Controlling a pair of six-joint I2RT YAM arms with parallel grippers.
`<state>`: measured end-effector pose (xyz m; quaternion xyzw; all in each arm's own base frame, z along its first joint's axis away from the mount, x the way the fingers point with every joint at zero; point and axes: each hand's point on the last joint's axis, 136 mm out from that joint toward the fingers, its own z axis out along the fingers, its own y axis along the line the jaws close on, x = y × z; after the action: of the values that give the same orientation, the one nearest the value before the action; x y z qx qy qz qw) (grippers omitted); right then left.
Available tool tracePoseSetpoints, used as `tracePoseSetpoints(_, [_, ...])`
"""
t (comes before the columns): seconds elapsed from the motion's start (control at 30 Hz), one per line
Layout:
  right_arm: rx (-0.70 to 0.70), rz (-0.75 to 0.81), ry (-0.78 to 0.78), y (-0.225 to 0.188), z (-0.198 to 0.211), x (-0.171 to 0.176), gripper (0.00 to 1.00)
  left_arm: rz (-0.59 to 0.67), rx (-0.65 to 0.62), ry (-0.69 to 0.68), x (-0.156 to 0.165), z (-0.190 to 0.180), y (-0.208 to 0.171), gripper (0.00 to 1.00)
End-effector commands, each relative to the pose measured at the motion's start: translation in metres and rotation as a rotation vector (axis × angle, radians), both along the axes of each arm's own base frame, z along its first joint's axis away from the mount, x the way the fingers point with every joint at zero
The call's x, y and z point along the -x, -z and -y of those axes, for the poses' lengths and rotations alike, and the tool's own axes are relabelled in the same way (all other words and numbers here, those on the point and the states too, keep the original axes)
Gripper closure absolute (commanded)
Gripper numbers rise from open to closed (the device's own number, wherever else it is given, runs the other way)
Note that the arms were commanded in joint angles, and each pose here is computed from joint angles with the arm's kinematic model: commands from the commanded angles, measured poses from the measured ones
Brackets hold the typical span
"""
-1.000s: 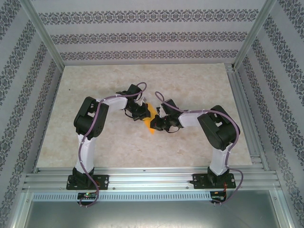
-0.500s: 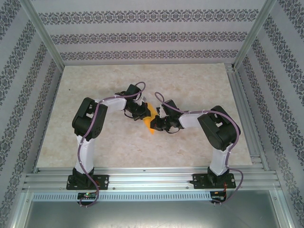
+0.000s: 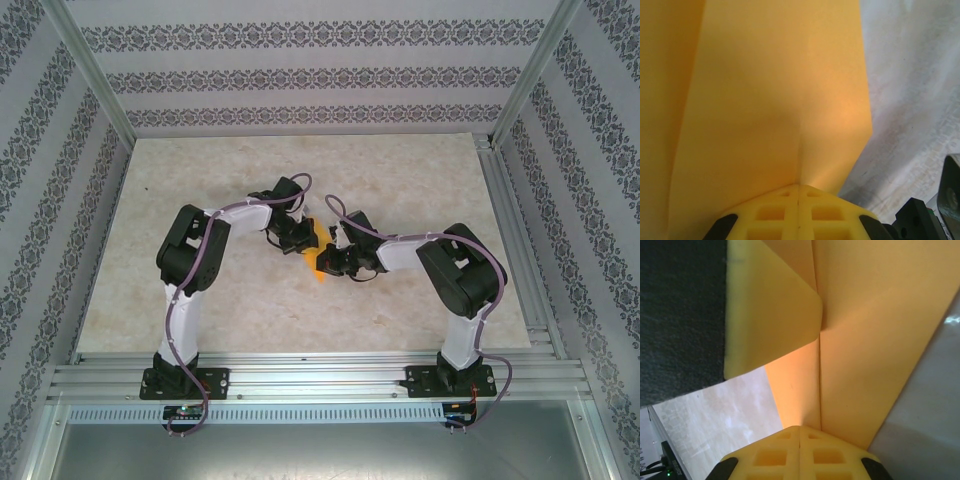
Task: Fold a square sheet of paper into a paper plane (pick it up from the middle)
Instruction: Fourth fold the wing at the center of the table.
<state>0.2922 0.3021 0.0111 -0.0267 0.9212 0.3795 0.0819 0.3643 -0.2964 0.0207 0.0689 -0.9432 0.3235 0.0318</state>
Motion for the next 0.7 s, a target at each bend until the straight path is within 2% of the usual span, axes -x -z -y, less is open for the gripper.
tracePoseSetpoints(0.0, [0.196,-0.194,-0.039,0.057,0.033,0.062,1.0,0.046,-0.169,-0.03,-0.025,-0.026,0.03,1.0])
tracePoseSetpoints(0.27, [0.197,-0.215,-0.052,0.062,0.039,0.077,1.0,0.084,-0.228,-0.067,-0.057,-0.042,0.039,1.0])
tracePoseSetpoints(0.47, [0.186,-0.226,-0.042,0.066,0.042,0.08,1.0,0.143,-0.138,-0.061,-0.078,-0.041,0.027,1.0])
tracePoseSetpoints(0.67, [0.176,-0.231,-0.034,0.067,0.043,0.082,1.0,0.186,-0.033,-0.023,-0.084,-0.035,0.018,1.0])
